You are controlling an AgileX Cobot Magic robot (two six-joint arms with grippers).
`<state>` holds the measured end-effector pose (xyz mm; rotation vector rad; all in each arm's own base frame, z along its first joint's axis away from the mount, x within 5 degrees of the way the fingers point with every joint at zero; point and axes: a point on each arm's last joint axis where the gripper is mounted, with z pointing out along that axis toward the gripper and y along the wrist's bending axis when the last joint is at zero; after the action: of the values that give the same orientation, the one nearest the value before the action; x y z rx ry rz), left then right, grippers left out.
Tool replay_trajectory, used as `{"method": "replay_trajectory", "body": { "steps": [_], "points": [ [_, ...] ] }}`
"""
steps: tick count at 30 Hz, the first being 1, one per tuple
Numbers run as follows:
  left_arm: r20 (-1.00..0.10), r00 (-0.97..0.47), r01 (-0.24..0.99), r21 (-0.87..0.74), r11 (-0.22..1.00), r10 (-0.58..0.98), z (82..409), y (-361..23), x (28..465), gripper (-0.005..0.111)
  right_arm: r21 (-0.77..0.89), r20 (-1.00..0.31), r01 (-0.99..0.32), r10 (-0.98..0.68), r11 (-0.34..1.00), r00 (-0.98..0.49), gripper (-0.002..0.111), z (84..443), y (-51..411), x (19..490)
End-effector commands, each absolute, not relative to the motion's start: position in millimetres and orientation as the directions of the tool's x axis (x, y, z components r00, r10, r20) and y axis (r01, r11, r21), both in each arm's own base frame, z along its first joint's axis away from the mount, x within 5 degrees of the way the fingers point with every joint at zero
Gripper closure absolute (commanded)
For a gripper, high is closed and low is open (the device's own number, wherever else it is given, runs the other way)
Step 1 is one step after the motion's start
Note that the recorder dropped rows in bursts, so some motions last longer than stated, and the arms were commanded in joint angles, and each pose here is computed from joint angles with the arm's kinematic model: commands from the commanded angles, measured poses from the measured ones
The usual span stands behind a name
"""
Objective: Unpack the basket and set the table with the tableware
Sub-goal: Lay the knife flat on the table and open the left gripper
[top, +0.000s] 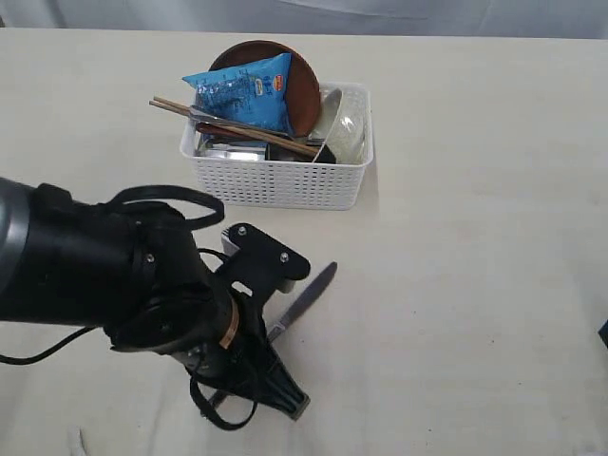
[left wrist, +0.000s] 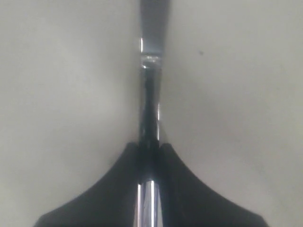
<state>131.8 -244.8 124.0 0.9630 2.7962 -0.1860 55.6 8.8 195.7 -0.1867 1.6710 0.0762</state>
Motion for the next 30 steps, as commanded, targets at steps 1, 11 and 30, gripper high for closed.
{"method": "replay_trajectory", "body": {
  "steps": [1, 11, 30],
  "points": [
    [-0.181, -0.855, 0.503, -0.063, 0.862, 0.485, 119.1, -235.3, 143.2, 0.107, -0.053, -0.994, -0.161, -0.068, 0.986, -0.087, 0.109, 196.4, 8.5, 55.4],
    [-0.244, -0.944, 0.273, -0.193, 0.942, 0.224, 110.2, -216.2, 145.1, 0.107, -0.053, -0.994, -0.161, -0.068, 0.986, -0.087, 0.109, 196.4, 8.5, 55.4],
    [-0.284, -0.959, 0.054, -0.272, 0.961, -0.026, 119.1, -163.0, 152.9, 0.107, -0.053, -0.994, -0.161, -0.068, 0.986, -0.087, 0.109, 196.4, 8.5, 55.4]
  ]
}}
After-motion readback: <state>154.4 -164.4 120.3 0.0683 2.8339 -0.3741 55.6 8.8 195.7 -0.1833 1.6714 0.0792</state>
